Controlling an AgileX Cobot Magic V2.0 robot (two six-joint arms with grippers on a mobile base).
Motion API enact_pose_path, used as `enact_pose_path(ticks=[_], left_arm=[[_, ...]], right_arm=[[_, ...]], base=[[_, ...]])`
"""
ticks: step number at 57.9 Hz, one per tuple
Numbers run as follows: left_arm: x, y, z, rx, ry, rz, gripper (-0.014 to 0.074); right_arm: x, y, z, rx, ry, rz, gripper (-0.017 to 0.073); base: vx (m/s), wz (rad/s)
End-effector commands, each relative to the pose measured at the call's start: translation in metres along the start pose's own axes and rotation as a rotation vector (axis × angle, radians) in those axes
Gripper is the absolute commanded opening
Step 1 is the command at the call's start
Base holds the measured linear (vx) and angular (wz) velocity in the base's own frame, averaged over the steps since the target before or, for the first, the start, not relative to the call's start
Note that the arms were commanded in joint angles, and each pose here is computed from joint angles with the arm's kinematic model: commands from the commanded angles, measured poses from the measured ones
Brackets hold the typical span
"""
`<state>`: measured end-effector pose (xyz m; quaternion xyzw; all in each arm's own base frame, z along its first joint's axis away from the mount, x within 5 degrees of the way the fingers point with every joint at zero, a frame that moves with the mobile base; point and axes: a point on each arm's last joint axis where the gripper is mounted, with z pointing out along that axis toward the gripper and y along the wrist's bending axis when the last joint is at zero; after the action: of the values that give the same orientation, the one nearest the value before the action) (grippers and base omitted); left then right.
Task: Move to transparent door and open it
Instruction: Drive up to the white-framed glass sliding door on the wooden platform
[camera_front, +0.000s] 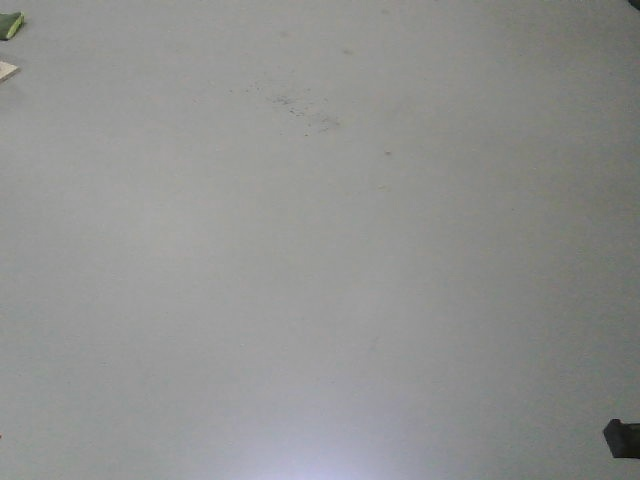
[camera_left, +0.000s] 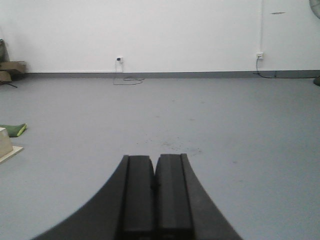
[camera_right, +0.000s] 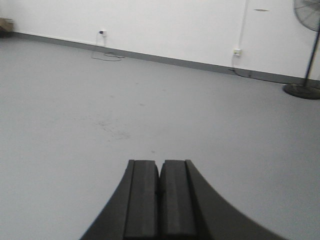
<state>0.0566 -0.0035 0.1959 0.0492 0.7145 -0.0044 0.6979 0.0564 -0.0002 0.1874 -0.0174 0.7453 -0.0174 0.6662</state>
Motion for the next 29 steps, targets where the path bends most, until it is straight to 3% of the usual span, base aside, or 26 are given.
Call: enact_pose_path(ticks=[1, 29], left_arm=[[0.0030, -0.0021, 0.0017, 0.019, -0.046, -0.001, -0.0006], [0.0030, -0.0021, 0.0017, 0.019, -0.046, -0.001, -0.0006]], right_arm=[[-0.0038, -0.0005, -0.0004, 0.009, -0.084, -0.009, -0.0008], [-0.0040, -0.0005, -0.0004, 0.010, -0.087, -0.009, -0.0008]], base=[[0.50, 0.37], [0.52, 0.48]])
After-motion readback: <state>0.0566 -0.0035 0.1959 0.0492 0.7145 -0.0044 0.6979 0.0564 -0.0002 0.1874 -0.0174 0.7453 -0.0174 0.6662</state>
